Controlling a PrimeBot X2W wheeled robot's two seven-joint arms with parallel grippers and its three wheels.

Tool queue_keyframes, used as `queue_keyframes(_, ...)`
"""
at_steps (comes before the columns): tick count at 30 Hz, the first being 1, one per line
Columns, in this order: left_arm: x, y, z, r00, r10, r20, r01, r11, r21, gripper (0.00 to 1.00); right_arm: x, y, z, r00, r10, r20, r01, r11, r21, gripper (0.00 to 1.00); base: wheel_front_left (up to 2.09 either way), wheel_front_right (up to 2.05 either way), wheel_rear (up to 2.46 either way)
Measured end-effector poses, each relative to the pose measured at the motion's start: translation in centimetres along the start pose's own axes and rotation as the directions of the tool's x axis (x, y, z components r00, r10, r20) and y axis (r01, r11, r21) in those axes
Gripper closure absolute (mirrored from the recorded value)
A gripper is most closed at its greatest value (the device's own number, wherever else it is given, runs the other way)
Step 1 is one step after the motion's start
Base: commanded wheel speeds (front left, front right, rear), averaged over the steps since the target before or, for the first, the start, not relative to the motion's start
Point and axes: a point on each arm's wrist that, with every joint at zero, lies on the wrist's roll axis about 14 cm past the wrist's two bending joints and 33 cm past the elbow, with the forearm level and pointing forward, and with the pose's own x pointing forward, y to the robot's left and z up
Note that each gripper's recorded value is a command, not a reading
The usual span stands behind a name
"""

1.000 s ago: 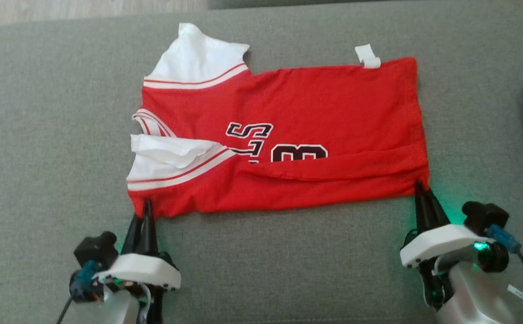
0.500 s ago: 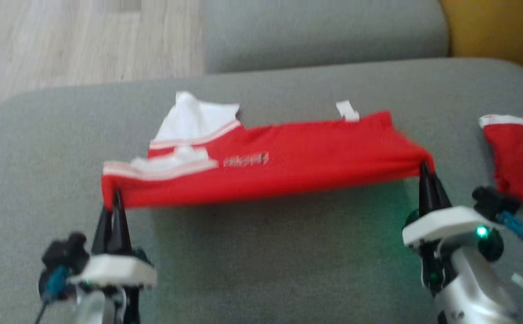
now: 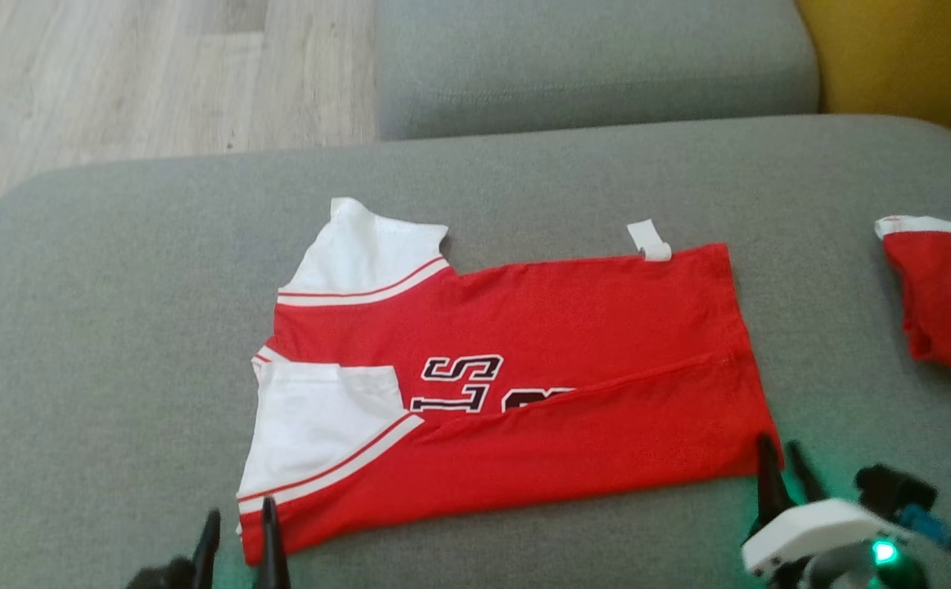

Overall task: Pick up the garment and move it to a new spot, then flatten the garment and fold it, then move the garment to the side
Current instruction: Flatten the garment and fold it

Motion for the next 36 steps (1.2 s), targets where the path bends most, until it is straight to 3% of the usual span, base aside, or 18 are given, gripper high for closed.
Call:
queue_keyframes(6, 3.6, -1.2, 3.6, 0.996, -0.045, 0.071, 0.04, 0.996, 0.078, 0.0, 3.1, -0.8, 4.5, 0.997, 0.012, 0.071, -0.001, 0.989, -0.146, 0.0, 0.0, 0.0, 0.0)
queue_keyframes(7, 6.2, -2.1, 6.6, 0.988, -0.089, 0.123, 0.072, 0.989, 0.13, 0.0, 5.4, 0.1, 7.0, 0.994, 0.046, 0.103, -0.023, 0.977, -0.213, 0.0, 0.0, 0.0, 0.0)
queue_keyframes(11, 11.3, -3.9, 12.2, 0.965, -0.167, 0.201, 0.124, 0.97, 0.211, 0.0, 9.8, 2.4, 11.0, 0.987, 0.096, 0.131, -0.055, 0.956, -0.287, 0.0, 0.0, 0.0, 0.0)
queue_keyframes(13, 13.1, -4.5, 13.0, 0.962, -0.196, 0.191, 0.143, 0.955, 0.259, 0.0, 11.4, 2.8, 11.1, 0.99, 0.096, 0.104, -0.06, 0.949, -0.31, 0.07, 0.0, 0.0, 0.0)
queue_keyframes(17, 15.1, -4.7, 12.4, 0.967, -0.213, 0.136, 0.167, 0.942, 0.291, 0.0, 12.9, 2.3, 9.4, 0.997, 0.076, 0.03, -0.062, 0.938, -0.342, 0.01, 0.0, 0.0, 0.0)
queue_keyframes(21, 16.9, -4.4, 11.5, 0.974, -0.213, 0.074, 0.177, 0.927, 0.33, 0.0, 14.2, 1.8, 7.2, 0.997, 0.055, -0.046, -0.068, 0.928, -0.366, 0.02, 0.0, 0.0, 0.0)
queue_keyframes(27, 18.5, -4.2, 11.1, 0.977, -0.212, 0.038, 0.188, 0.927, 0.324, 0.0, 15.8, 2.2, 6.7, 0.996, 0.062, -0.065, -0.083, 0.921, -0.38, 0.11, 0.0, 0.0, 0.0)
queue_keyframes(28, 18.6, -4.0, 11.0, 0.977, -0.21, 0.033, 0.188, 0.928, 0.321, 0.0, 16.0, 2.2, 6.7, 0.996, 0.063, -0.065, -0.083, 0.921, -0.381, 0.17, 0.0, 0.0, 0.0)
queue_keyframes(29, 18.9, -4.0, 10.8, 0.977, -0.212, 0.024, 0.193, 0.927, 0.32, 0.0, 16.2, 2.2, 6.5, 0.996, 0.061, -0.068, -0.083, 0.92, -0.382, 0.53, 0.0, 0.0, 0.0)
queue_keyframes(30, 19.0, -4.1, 10.7, 0.976, -0.218, 0.015, 0.201, 0.924, 0.325, 0.0, 16.2, 2.1, 6.4, 0.996, 0.06, -0.07, -0.082, 0.92, -0.383, 0.67, 0.0, 0.0, 0.0)
queue_keyframes(31, 19.2, -4.2, 10.6, 0.975, -0.222, 0.009, 0.208, 0.923, 0.324, 0.0, 16.3, 2.0, 6.2, 0.996, 0.058, -0.073, -0.082, 0.92, -0.384, 0.67, 0.0, 0.0, 0.0)
queue_keyframes(32, 19.3, -4.3, 10.6, 0.974, -0.228, 0.006, 0.213, 0.922, 0.324, 0.0, 16.3, 1.9, 6.1, 0.995, 0.056, -0.077, -0.082, 0.92, -0.384, 1.0, 0.0, 0.0, 0.0)
queue_keyframes(36, 20.6, -4.9, 11.7, 0.969, -0.248, -0.01, 0.238, 0.914, 0.329, 0.0, 16.9, 2.1, 6.1, 0.995, 0.067, -0.076, -0.091, 0.915, -0.394, 1.0, 0.0, 0.0, 0.0)
